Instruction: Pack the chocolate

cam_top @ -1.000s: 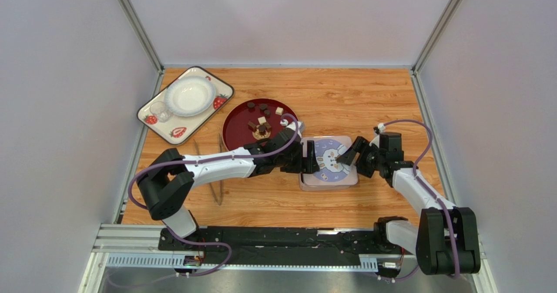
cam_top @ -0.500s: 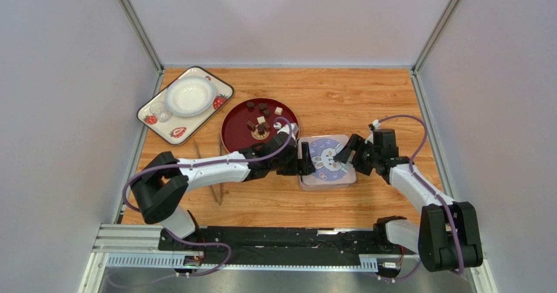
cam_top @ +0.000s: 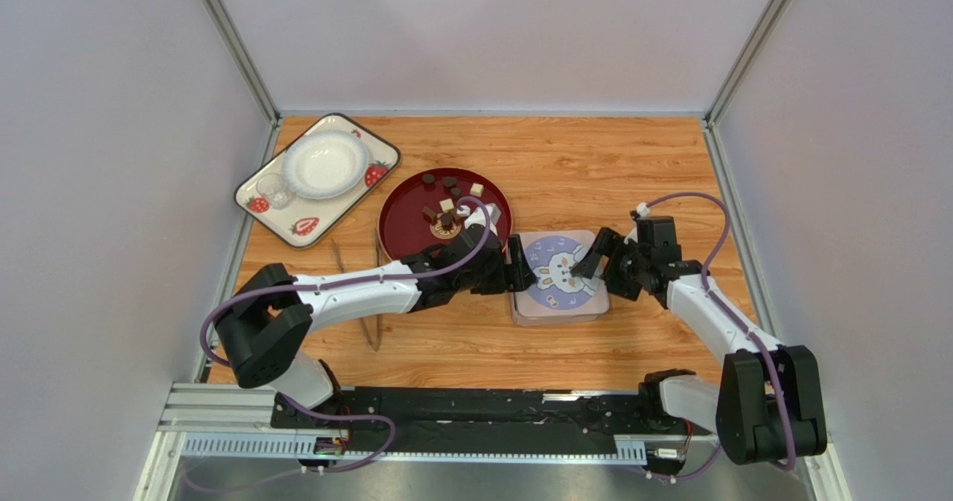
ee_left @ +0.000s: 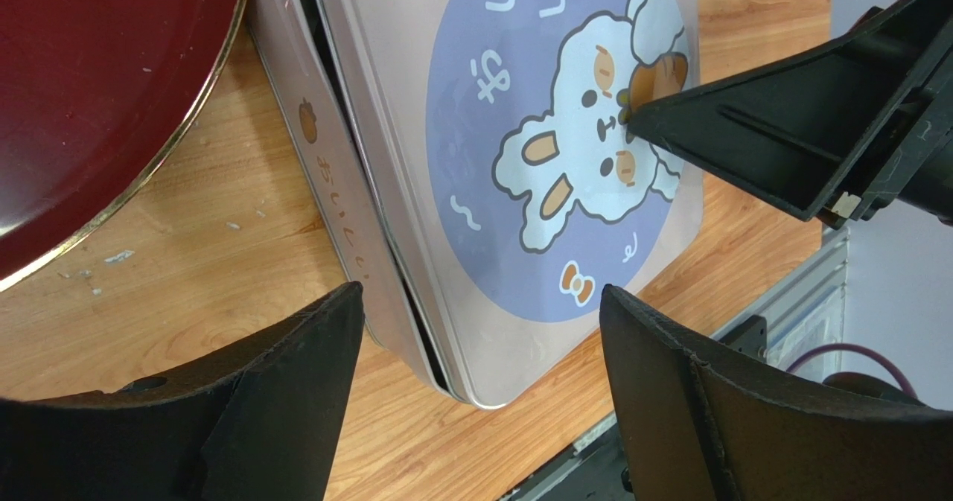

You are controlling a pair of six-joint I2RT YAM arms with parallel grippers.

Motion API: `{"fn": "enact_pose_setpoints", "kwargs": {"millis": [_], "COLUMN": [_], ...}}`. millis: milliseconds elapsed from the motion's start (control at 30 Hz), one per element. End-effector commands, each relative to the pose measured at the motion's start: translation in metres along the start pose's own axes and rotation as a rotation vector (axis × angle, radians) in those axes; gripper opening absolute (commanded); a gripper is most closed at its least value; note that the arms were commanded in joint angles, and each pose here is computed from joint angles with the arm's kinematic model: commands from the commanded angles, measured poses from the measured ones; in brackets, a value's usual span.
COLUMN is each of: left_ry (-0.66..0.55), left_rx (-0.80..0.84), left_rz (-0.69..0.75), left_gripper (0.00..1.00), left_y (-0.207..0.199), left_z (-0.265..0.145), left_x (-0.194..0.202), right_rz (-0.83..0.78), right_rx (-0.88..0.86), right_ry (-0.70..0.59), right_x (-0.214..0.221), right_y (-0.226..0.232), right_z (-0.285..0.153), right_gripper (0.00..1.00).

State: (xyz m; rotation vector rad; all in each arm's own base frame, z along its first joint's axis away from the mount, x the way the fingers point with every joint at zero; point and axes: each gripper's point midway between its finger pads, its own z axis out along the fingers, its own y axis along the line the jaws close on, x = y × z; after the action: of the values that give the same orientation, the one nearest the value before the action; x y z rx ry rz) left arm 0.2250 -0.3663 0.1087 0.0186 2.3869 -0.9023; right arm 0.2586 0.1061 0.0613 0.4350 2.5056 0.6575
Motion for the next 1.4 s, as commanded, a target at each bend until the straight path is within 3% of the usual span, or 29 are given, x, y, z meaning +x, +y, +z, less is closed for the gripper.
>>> {"fn": "enact_pose_setpoints", "kwargs": {"millis": [0, 567, 833, 1033, 1367], "left_ry": [-0.052, 0.016, 0.021, -0.031, -0.073], "left_rx": [0.045, 0.055, 0.054, 0.022, 0.004], "left_rz": [-0.026, -0.031, -0.046, -0.047, -0.010], "left_gripper": [0.86, 0.86, 0.81, 0.78, 0.78], "left_y": [-0.012, -0.011, -0.008, 0.002, 0.012], "left_z": [-0.004, 0.017, 0.019, 0.010, 0.015], "left_x": [-0.016, -0.007, -0.003, -0.018, -0.054], "right_rz": [-0.047, -0.065, -0.070, -0.073, -0.089], "right_rx": [0.008, -0.082, 0.006, 0.022, 0.001], "right_ry": [-0.056, -0.024, -0.034, -0.023, -0.095], "right_x": [-0.021, -0.023, -0.022, -0.024, -0.064], "right_y": [0.010, 0.041, 0.024, 0.022, 0.036], "right_z": [-0.011, -0.011, -0.005, -0.002, -0.008], "right_gripper": [0.83, 0.83, 0.83, 0.82, 0.77]}}
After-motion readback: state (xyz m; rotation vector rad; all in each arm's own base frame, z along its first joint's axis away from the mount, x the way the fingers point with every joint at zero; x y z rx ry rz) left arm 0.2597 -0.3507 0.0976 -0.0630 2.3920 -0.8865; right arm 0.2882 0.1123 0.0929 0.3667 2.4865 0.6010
